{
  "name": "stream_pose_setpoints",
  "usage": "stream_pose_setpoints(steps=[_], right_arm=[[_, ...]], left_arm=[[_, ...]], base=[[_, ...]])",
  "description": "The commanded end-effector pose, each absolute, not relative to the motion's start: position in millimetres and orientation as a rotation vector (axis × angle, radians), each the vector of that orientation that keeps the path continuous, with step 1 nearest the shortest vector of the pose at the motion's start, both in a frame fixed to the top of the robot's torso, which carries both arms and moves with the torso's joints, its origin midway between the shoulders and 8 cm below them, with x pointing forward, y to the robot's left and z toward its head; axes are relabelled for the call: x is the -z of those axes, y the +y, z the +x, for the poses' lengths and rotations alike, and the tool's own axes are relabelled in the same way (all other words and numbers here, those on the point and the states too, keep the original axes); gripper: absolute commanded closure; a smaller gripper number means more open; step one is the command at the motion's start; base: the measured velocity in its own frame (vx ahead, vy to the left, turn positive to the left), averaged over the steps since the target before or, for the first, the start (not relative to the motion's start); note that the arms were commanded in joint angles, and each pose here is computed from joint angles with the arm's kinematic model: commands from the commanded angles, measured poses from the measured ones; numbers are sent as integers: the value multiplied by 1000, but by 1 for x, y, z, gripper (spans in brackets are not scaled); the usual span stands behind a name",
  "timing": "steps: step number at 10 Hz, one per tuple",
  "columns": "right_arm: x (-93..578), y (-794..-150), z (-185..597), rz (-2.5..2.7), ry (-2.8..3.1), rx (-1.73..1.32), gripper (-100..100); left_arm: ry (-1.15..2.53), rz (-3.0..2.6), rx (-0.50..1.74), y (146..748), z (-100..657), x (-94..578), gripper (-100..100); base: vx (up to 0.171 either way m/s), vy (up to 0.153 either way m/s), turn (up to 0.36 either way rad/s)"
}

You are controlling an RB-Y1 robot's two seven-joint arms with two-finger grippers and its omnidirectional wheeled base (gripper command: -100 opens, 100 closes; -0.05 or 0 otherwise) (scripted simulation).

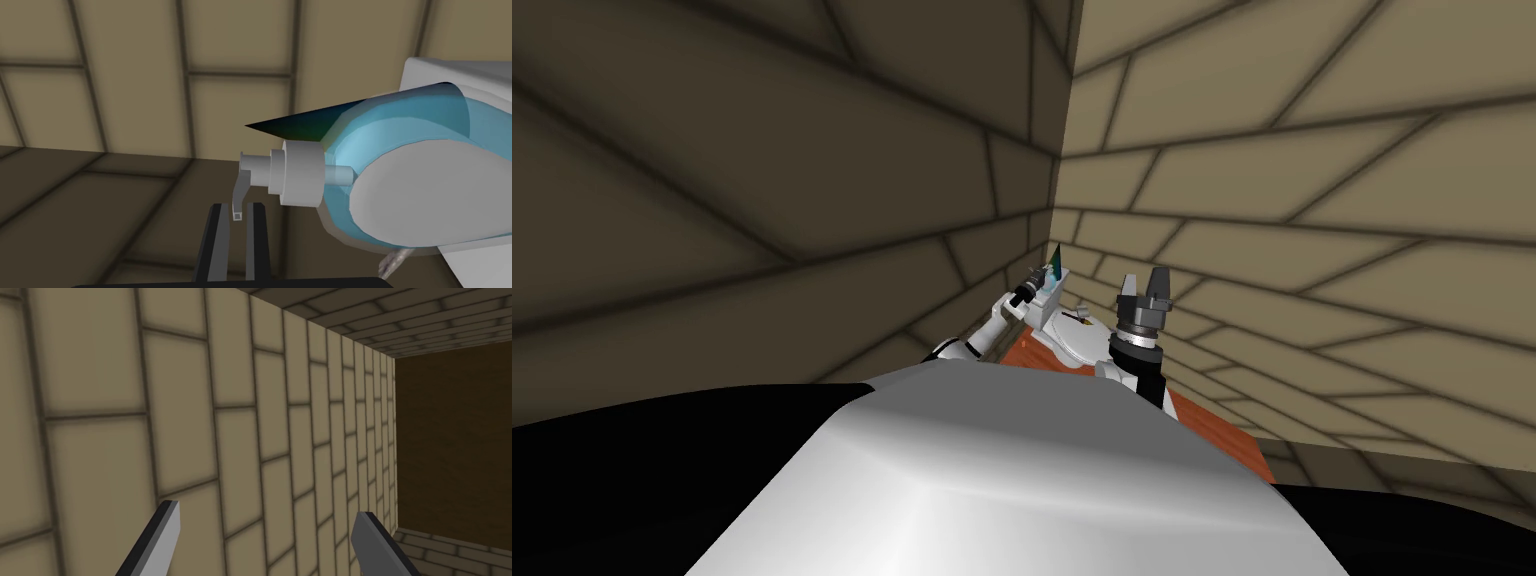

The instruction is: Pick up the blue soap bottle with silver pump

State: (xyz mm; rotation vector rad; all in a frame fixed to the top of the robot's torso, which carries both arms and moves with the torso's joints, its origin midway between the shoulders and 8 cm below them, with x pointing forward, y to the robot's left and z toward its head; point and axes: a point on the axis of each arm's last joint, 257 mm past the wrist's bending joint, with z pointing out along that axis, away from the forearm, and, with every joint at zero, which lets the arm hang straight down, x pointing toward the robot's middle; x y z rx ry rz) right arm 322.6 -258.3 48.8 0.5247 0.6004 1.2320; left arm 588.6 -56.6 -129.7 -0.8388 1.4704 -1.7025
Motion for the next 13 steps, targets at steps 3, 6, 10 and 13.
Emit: stream_pose_setpoints(steps=[3,6,10,13], right_arm=[[-49,-258,323,525,600,-1232,0],[-49,-258,323,525,600,-1232,0],[-49,-258,323,525,600,-1232,0],[-49,-258,323,525,600,-1232,0]], left_arm=[[1435,-888,1713,-42,573,139,100],[1397,-949,1646,-2,573,152,100],[1327,-1003,1597,43,561,152,100],[1298,-1037,1590,60,542,158,100]], base=[[14,2,-78],[41,3,-304],[14,-5,-72],[32,9,-208]])
